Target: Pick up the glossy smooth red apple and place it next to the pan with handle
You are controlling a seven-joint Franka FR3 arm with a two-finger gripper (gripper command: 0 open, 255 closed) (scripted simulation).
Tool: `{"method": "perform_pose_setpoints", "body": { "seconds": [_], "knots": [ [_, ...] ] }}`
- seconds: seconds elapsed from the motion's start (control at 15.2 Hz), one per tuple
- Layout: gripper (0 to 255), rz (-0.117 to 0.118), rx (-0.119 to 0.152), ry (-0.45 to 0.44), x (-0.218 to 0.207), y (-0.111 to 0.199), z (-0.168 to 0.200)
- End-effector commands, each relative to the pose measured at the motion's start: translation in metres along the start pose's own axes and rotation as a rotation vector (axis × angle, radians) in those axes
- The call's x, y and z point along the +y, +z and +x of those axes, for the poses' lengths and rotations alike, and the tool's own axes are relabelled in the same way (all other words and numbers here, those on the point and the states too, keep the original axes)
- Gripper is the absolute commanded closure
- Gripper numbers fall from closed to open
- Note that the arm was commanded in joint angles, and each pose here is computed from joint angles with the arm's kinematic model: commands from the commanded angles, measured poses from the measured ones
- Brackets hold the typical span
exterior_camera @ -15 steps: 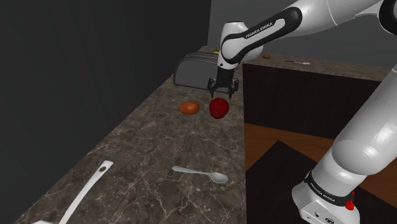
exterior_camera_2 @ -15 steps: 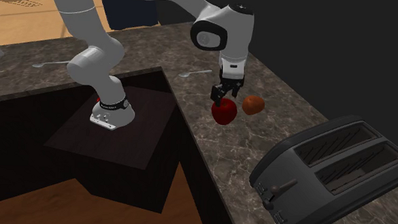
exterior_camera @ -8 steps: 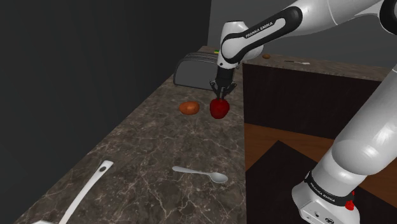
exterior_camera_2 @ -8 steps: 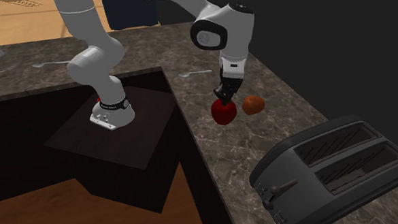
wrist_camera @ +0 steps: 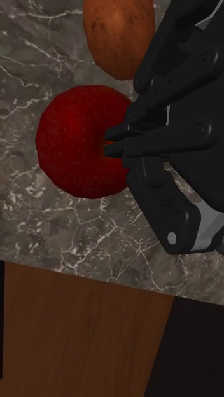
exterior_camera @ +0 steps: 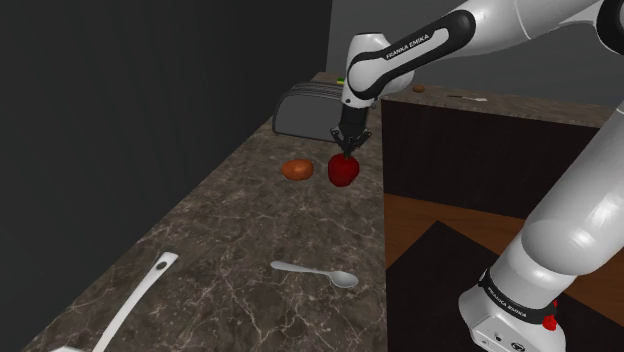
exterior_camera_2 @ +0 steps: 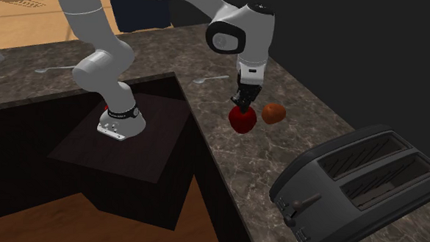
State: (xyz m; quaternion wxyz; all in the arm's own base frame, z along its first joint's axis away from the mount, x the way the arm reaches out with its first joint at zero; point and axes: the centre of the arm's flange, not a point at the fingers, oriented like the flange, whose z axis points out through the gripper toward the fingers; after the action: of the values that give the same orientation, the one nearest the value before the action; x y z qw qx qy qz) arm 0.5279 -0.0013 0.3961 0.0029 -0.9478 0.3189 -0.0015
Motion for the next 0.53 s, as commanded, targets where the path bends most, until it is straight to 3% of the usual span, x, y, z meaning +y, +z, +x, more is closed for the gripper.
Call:
{"method": "perform_pose_setpoints", "body": {
  "seconds": [0.0,0.46],
  "knots": [
    [255,0.000,-0.001,0.000,0.000,-0.008,0.000],
    [255,0.000,-0.001,0.000,0.000,-0.045,0.000]
  ]
}}
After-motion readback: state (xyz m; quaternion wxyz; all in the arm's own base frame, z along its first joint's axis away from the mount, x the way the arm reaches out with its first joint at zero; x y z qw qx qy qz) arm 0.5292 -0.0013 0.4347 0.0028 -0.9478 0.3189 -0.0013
